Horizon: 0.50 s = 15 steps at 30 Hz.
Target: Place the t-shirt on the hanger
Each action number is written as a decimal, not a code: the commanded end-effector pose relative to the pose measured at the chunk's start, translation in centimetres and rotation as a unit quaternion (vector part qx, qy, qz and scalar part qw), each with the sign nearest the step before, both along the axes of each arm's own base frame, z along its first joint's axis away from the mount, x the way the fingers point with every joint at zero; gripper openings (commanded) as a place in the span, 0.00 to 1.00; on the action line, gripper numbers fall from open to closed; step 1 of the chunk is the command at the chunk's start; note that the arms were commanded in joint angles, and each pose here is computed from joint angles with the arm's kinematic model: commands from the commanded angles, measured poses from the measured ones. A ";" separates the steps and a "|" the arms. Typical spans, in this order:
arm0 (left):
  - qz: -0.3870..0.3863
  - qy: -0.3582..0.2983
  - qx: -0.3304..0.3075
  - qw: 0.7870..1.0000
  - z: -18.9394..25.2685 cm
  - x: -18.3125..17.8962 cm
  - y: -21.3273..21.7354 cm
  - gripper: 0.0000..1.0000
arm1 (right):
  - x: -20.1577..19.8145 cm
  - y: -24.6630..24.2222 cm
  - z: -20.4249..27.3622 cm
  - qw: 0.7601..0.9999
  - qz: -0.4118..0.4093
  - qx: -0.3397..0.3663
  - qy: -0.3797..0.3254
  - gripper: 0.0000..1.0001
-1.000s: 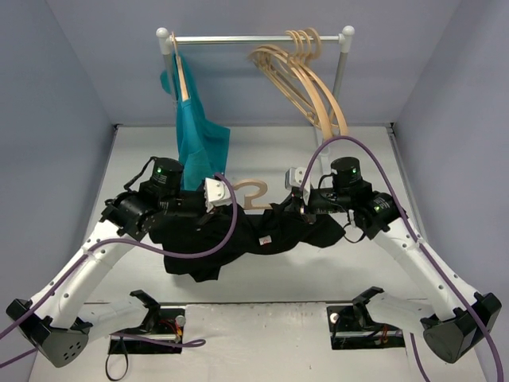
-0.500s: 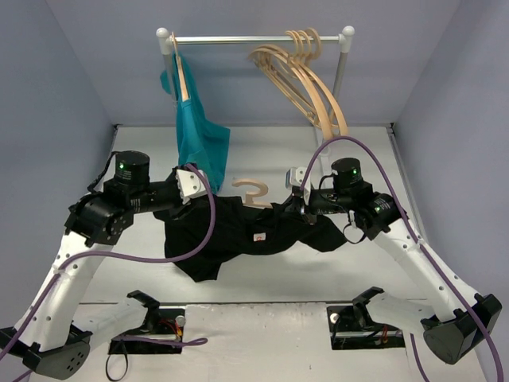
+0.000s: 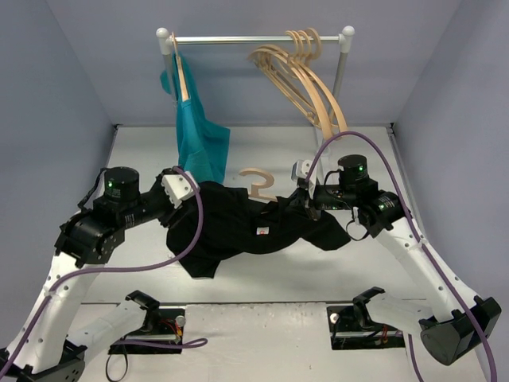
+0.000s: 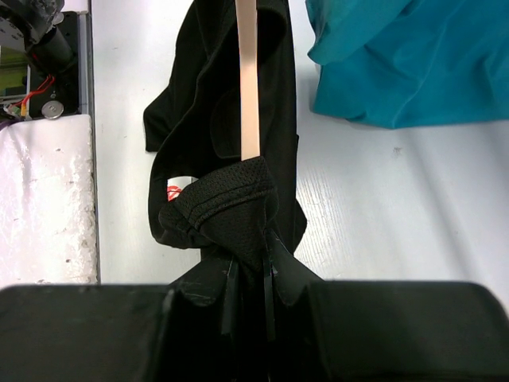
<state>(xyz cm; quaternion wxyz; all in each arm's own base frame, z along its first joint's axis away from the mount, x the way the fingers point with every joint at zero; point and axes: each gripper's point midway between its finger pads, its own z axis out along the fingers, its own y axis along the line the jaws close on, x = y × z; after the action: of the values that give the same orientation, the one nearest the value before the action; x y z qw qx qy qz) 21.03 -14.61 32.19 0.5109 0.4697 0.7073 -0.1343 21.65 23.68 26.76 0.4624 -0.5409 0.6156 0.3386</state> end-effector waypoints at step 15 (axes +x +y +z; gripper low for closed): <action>0.049 0.026 -0.052 0.997 -1.5 3.5 -1.8 0.50 | 0.5 0.7 3.9 0.998 0.014 0.042 -0.046 0.00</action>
<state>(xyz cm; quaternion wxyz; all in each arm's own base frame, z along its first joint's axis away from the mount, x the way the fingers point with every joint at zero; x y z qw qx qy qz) 23.22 -15.93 27.96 0.4611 0.4391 0.7542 -0.1603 21.61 23.67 26.78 0.4599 -0.5361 0.6196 0.3423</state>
